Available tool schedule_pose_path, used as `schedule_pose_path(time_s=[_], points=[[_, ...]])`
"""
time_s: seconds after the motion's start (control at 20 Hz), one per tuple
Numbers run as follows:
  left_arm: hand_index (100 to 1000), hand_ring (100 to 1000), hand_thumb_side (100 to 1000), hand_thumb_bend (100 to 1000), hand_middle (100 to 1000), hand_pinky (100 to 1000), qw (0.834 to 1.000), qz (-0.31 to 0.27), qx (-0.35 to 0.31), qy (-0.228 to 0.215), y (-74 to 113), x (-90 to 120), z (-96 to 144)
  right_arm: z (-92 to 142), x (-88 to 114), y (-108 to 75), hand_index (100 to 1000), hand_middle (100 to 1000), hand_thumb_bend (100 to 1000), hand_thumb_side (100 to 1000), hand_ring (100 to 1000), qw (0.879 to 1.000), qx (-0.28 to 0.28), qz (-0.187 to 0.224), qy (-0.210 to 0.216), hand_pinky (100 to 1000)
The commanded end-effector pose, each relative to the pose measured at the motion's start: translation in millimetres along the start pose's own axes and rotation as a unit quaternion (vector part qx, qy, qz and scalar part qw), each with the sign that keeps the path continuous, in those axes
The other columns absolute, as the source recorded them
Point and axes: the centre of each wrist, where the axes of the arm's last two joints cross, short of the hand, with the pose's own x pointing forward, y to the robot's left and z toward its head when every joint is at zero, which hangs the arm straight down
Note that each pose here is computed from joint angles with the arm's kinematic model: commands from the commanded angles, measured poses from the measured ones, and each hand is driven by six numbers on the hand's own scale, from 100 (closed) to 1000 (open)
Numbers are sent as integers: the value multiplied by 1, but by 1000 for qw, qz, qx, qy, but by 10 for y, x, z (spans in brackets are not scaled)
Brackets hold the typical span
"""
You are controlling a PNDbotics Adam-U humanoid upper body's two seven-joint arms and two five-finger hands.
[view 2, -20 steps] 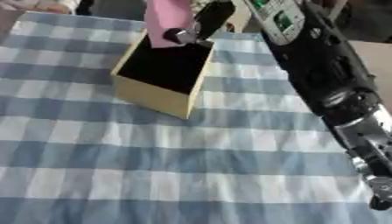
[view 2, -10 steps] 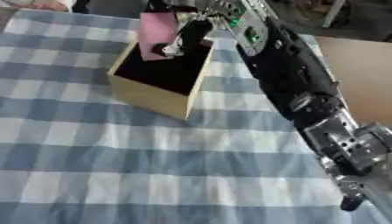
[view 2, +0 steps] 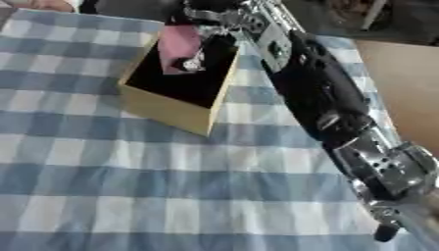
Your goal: Pick up objects on the table and place them in the box.
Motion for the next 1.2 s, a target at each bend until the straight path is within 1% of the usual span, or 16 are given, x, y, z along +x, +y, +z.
schedule_pose_path(time_s=[0.05, 0.1, 0.15, 0.25, 0.3, 0.35, 0.4, 0.45, 0.55, 0.65, 0.7, 0.75, 0.8, 0.9, 1.05, 1.2], points=[[697, 604, 884, 205, 575, 470, 1000, 4, 3, -14, 15, 57, -57, 25, -11, -88, 690, 497, 100, 279, 656, 1000, 5, 17, 1, 806], [697, 604, 884, 204, 575, 470, 1000, 4, 3, -14, 15, 56, -55, 22, -12, -80, 710, 528, 100, 282, 700, 1000, 10, 17, 1, 812], [697, 604, 884, 204, 575, 470, 1000, 4, 3, -13, 15, 55, -53, 20, -13, -75, 713, 532, 100, 283, 706, 1000, 15, 18, 2, 812], [697, 605, 884, 204, 575, 470, 1000, 4, 3, -13, 14, 55, -51, 12, -14, -57, 764, 612, 100, 304, 774, 999, 27, 21, 2, 829], [697, 605, 884, 203, 575, 470, 1000, 4, 3, -12, 13, 54, -50, 7, -13, -46, 791, 674, 100, 322, 810, 999, 33, 22, 1, 843], [697, 605, 884, 203, 575, 470, 1000, 4, 3, -12, 13, 54, -48, 2, -11, -38, 801, 696, 100, 324, 821, 999, 39, 23, 0, 847], [697, 605, 884, 202, 575, 470, 1000, 4, 2, -12, 12, 54, -47, 1, -11, -36, 829, 751, 104, 323, 850, 999, 45, 26, 0, 861], [697, 605, 885, 202, 575, 470, 1000, 5, 2, -11, 10, 54, -46, 2, -9, -40, 849, 782, 127, 318, 874, 998, 50, 30, 2, 875], [697, 605, 885, 202, 575, 470, 1000, 5, 2, -11, 9, 54, -44, 6, -2, -51, 862, 798, 144, 328, 891, 997, 61, 43, 10, 890], [696, 606, 885, 202, 575, 470, 1000, 6, 2, -10, 9, 53, -42, 14, 2, -65, 884, 821, 162, 357, 904, 995, 73, 57, 21, 902], [696, 606, 884, 202, 575, 470, 1000, 6, 2, -10, 8, 53, -41, 18, 3, -71, 899, 833, 195, 396, 912, 994, 80, 64, 27, 913], [696, 606, 884, 201, 575, 470, 1000, 6, 2, -10, 8, 53, -40, 21, 4, -76, 909, 836, 209, 407, 913, 993, 86, 70, 31, 920], [696, 606, 884, 202, 575, 471, 1000, 6, 2, -10, 8, 53, -40, 25, 3, -80, 925, 843, 239, 466, 908, 992, 91, 75, 34, 928], [696, 607, 883, 201, 575, 471, 1000, 5, 1, -10, 10, 52, -40, 68, -12, -95, 933, 845, 268, 519, 895, 991, 96, 83, 41, 929], [696, 607, 884, 200, 574, 471, 1000, 4, -1, -10, 13, 50, -39, 330, -66, -97, 932, 837, 268, 512, 889, 991, 84, 96, 41, 929], [696, 608, 884, 200, 574, 471, 1000, 3, -3, -10, 11, 52, -42, 472, -30, -146, 930, 829, 261, 506, 886, 993, 67, 97, 32, 929]])
